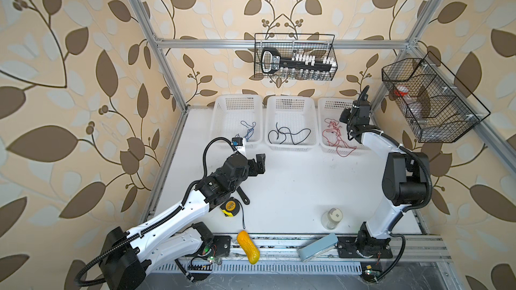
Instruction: Untangle the cables
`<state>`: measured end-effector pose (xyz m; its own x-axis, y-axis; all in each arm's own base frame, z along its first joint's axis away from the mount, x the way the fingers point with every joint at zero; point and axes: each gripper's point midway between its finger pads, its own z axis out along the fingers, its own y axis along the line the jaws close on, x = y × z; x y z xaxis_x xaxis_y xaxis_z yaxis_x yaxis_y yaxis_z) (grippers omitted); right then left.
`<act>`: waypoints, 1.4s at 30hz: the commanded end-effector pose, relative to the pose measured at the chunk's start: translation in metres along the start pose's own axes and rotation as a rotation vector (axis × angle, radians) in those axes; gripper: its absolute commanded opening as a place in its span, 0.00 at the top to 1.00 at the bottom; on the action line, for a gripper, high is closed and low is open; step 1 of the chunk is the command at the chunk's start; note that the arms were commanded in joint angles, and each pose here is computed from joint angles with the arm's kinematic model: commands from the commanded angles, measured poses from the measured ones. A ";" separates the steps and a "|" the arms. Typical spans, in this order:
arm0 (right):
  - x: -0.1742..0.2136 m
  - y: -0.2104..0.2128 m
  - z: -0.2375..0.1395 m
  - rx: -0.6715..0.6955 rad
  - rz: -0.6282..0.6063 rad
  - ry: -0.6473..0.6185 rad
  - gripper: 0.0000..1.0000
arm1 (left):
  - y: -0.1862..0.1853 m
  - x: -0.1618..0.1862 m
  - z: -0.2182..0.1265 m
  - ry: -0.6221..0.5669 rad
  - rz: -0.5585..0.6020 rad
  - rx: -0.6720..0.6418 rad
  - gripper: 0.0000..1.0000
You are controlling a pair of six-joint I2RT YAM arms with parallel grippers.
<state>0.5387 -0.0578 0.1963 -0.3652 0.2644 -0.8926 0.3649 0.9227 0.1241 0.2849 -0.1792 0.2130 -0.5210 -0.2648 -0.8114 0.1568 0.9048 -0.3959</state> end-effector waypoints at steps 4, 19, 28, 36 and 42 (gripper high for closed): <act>-0.003 0.003 -0.010 -0.019 0.007 0.012 0.69 | 0.015 -0.005 -0.004 -0.042 0.025 -0.077 0.01; 0.004 -0.018 -0.102 -0.039 -0.013 -0.071 0.49 | 0.095 -0.037 -0.022 -0.248 0.103 -0.489 0.01; 0.057 -0.034 -0.137 -0.005 -0.107 -0.109 0.43 | 0.158 -0.037 -0.014 -0.241 0.170 -0.766 0.01; 0.092 -0.062 -0.140 0.060 -0.114 -0.193 0.42 | 0.198 -0.041 -0.003 -0.279 0.161 -0.807 0.01; 0.110 -0.077 -0.141 0.197 -0.196 -0.176 0.42 | 0.211 -0.035 0.013 -0.241 0.187 -0.748 0.01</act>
<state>0.3572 -0.0491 0.1486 -0.3099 0.0636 -0.9486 0.3922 0.9174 -0.0666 0.3353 0.0207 0.1453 -0.3823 -0.0829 -0.9203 -0.4672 0.8766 0.1151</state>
